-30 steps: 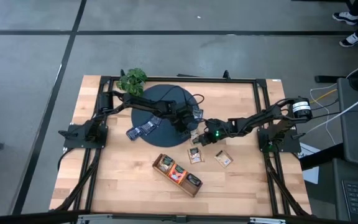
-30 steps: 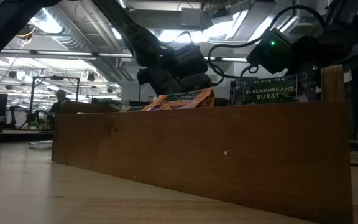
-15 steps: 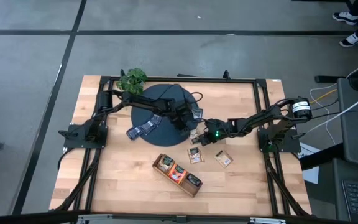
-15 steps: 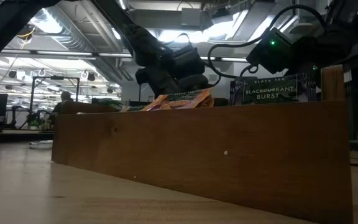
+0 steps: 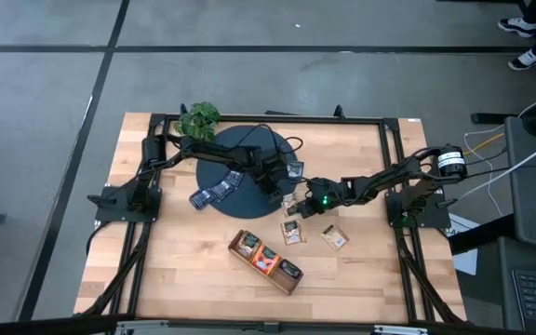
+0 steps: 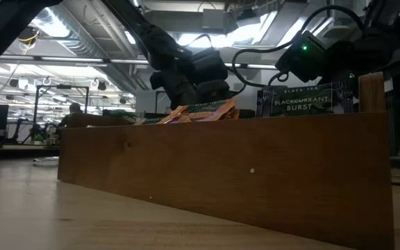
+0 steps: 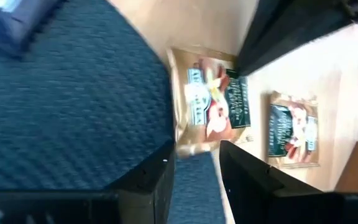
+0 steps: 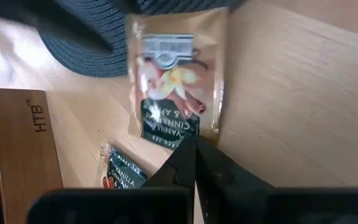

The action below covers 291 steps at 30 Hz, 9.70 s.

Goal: Pick & Place Tea
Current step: Put the brown tea bag into the left section of the wooden organizer

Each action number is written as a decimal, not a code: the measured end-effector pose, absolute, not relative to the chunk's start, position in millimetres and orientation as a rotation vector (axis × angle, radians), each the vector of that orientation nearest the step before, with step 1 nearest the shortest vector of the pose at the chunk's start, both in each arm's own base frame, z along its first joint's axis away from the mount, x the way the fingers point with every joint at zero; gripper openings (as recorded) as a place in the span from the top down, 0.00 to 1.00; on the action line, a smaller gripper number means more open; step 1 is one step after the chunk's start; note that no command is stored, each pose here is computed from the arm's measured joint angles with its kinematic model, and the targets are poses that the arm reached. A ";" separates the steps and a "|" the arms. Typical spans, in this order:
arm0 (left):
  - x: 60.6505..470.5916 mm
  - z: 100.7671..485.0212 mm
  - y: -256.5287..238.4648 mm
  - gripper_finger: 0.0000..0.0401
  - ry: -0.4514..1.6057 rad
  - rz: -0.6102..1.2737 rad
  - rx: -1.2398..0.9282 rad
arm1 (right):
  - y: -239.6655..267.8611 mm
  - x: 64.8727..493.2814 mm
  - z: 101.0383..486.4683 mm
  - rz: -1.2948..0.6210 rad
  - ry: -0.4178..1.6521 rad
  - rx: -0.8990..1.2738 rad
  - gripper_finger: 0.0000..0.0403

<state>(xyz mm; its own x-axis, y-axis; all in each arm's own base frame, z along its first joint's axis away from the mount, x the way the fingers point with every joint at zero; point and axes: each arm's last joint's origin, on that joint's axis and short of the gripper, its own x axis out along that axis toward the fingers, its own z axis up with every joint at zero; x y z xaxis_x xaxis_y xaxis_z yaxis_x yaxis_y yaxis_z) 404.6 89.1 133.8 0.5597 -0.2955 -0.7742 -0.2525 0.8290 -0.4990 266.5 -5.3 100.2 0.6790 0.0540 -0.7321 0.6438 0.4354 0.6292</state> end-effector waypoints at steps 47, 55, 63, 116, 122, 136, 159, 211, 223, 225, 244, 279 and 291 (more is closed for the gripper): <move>379.7 180.7 91.8 0.99 0.977 -0.061 -0.569 | -3.9 287.7 130.3 -0.080 0.502 1.211 0.72; 324.3 184.0 96.2 0.99 0.790 -0.002 -0.707 | -4.3 292.6 143.4 -0.005 0.372 1.227 0.71; 288.0 189.7 89.2 0.99 0.467 0.041 -0.873 | -6.8 293.7 146.0 -0.061 0.298 1.216 0.71; 282.0 191.9 88.8 0.81 0.437 -0.141 -1.007 | -5.7 311.3 161.2 0.033 0.364 1.114 1.00; 287.2 201.5 86.1 0.81 0.428 -0.221 -0.995 | -3.9 310.9 161.3 0.093 0.395 1.098 1.00; 334.6 204.8 97.5 0.81 0.493 -0.351 -0.990 | -2.1 325.3 176.8 0.178 0.449 1.034 1.00; 345.1 197.1 87.6 0.93 0.641 -0.593 -0.950 | -1.6 334.3 187.6 0.233 0.512 1.002 0.99; 342.1 199.0 99.5 0.78 0.585 -0.602 -0.880 | -6.2 334.2 188.4 0.247 0.512 1.021 0.99; 340.8 199.9 98.1 0.99 0.591 -0.643 -0.885 | -6.4 334.3 188.5 0.236 0.508 1.025 0.93; 337.9 200.8 97.1 0.99 0.584 -0.638 -0.869 | -6.4 334.3 188.5 0.236 0.508 1.028 0.91; 285.4 192.5 43.3 0.99 0.347 -0.427 -0.825 | -6.7 337.6 197.7 0.235 0.396 1.034 0.81; 235.9 152.7 -64.2 0.99 0.154 -0.110 -0.777 | -4.4 340.6 205.6 0.161 0.252 1.000 0.83; 243.9 136.4 -78.1 0.99 0.172 -0.082 -0.772 | -4.7 340.7 205.5 0.154 0.247 0.980 0.83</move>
<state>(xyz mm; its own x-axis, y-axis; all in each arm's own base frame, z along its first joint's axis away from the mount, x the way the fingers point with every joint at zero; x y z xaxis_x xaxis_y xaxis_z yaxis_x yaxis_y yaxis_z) 243.9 -78.1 136.4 0.9828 -0.1369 -0.1244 0.0110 0.7145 -0.6995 340.7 -4.7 205.5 0.9613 0.2394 -0.1366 -0.0182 0.5495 0.8353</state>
